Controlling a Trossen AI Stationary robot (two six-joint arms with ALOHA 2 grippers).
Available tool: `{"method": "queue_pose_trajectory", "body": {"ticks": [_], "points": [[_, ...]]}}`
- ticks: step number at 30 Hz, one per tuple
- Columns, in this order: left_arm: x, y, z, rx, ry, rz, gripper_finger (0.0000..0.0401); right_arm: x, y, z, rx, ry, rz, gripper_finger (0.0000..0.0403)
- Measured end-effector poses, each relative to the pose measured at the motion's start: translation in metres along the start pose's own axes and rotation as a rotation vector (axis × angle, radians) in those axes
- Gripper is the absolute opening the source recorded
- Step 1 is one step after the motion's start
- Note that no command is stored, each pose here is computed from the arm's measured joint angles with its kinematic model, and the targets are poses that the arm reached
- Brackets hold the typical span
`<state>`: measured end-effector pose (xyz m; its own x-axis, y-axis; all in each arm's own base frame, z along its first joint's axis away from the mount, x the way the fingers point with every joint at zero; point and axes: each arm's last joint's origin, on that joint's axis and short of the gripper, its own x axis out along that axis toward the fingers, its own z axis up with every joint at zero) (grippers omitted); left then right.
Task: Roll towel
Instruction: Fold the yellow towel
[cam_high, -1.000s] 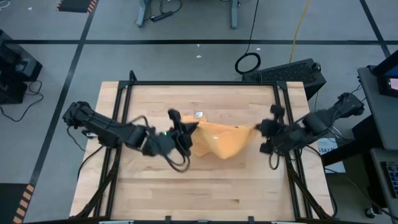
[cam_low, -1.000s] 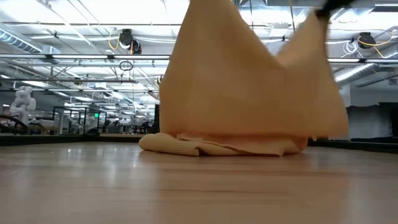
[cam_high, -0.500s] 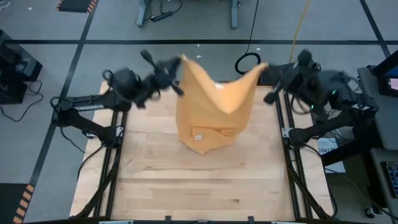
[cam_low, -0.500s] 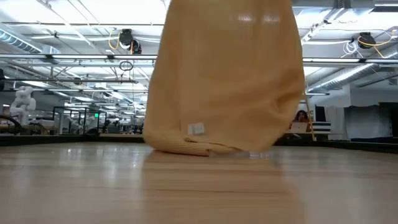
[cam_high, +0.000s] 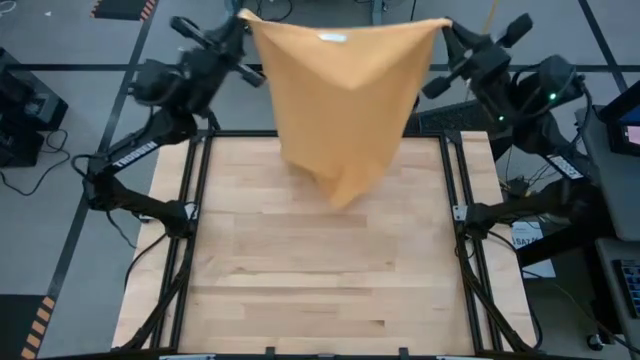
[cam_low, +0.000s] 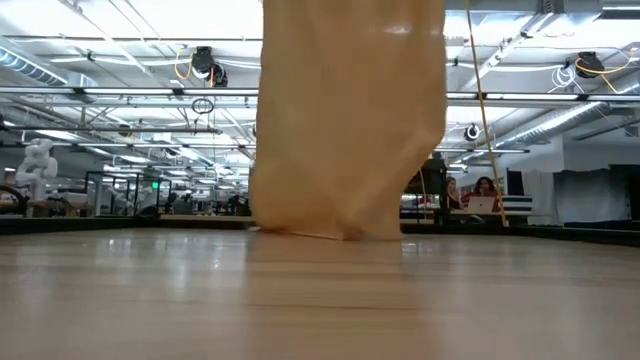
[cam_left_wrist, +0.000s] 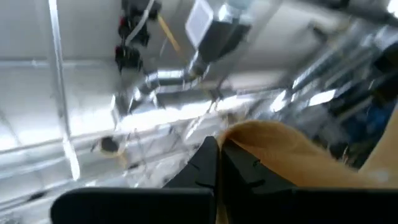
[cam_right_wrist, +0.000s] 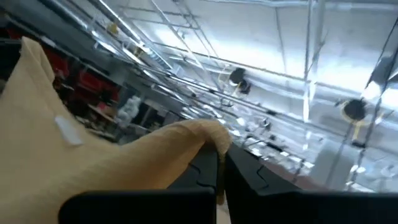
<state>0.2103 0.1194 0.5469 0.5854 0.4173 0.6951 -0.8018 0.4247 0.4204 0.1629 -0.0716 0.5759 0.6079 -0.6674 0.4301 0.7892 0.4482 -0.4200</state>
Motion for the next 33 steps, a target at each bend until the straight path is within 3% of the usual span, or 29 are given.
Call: {"method": "queue_pose_trajectory", "body": {"ticks": [3, 7, 15, 22, 33], "points": [[0.005, 0.013, 0.028, -0.120, -0.115, -0.070, 0.0010, 0.000, -0.005, 0.015, 0.119, -0.008, 0.093, 0.0002], [0.006, 0.019, 0.048, -0.240, -0.133, -0.207, 0.0010, -0.002, -0.010, 0.024, 0.198, 0.060, 0.174, 0.0002], [-0.001, 0.016, 0.049, -0.373, 0.057, -0.352, 0.0010, -0.022, -0.022, 0.025, 0.282, 0.217, 0.273, 0.0002], [-0.023, 0.016, 0.048, -0.539, 0.277, -0.517, 0.0010, -0.044, -0.027, 0.021, 0.414, 0.297, 0.435, 0.0002], [-0.062, 0.021, 0.062, -0.833, 0.470, -0.816, 0.0010, -0.060, -0.018, 0.011, 0.593, 0.462, 0.715, 0.0005]]}}
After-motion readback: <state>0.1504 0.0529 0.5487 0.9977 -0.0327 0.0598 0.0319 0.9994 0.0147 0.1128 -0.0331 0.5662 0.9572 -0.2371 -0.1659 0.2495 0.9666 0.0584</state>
